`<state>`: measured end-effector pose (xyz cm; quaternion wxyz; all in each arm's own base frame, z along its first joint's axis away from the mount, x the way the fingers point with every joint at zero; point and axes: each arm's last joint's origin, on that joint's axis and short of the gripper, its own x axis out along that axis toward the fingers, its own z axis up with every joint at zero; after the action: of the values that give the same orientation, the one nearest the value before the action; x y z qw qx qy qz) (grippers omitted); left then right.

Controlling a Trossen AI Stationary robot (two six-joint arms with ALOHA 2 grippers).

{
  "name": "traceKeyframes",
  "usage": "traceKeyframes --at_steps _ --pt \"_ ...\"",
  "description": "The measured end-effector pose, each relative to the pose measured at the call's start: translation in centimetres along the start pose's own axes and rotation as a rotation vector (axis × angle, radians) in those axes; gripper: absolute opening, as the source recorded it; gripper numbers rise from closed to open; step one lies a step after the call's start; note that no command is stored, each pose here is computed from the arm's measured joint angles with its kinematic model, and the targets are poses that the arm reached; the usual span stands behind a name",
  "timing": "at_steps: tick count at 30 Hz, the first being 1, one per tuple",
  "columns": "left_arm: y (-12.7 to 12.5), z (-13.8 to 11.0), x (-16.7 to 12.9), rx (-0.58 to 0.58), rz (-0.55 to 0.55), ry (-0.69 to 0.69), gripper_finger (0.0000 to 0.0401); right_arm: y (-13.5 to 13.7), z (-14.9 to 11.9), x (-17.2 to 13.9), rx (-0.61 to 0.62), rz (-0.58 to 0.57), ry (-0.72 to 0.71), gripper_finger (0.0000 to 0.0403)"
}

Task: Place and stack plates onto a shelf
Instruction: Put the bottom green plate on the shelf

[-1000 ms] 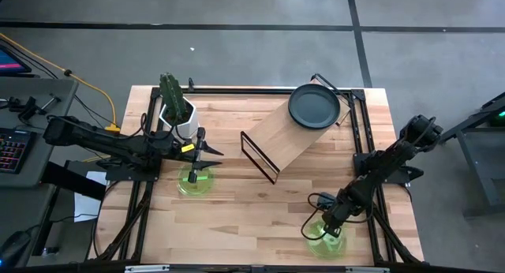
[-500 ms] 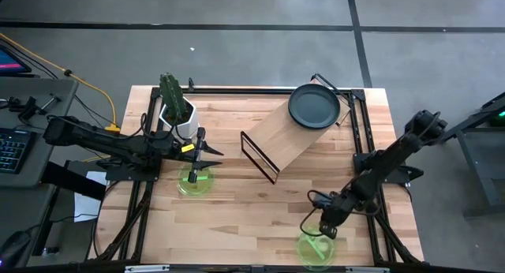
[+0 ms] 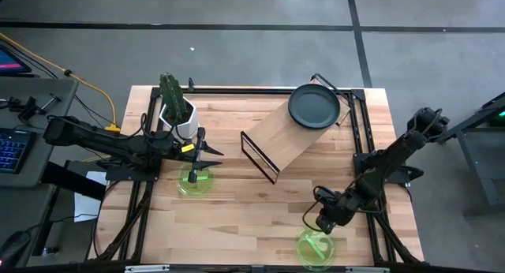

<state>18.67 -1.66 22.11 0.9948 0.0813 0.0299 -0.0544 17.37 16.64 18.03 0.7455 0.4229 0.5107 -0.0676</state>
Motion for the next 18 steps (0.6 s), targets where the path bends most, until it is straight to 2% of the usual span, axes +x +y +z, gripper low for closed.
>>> traceKeyframes --at_steps 5,9,11,14,18 --pt "0.0 0.0 0.0 -0.002 -0.001 0.0 0.0115 0.7 -1.2 -0.1 0.088 0.064 -0.099 0.001" --pt "0.0 0.0 0.0 -0.002 0.0 0.001 0.0115 0.8 -2.5 0.7 0.126 0.08 -0.147 0.0045" --pt "0.0 0.0 0.0 -0.002 0.0 0.0 0.0115 1.0 -3.1 1.5 0.126 0.087 -0.114 0.0068" --pt "0.0 0.0 0.0 -0.002 0.0 0.0 0.0115 1.8 -4.0 2.9 0.053 0.157 -0.006 0.0089" --pt "0.0 0.0 0.0 -0.001 0.0 0.0 0.0115 2.6 -4.3 4.7 -0.002 0.255 0.078 0.007"
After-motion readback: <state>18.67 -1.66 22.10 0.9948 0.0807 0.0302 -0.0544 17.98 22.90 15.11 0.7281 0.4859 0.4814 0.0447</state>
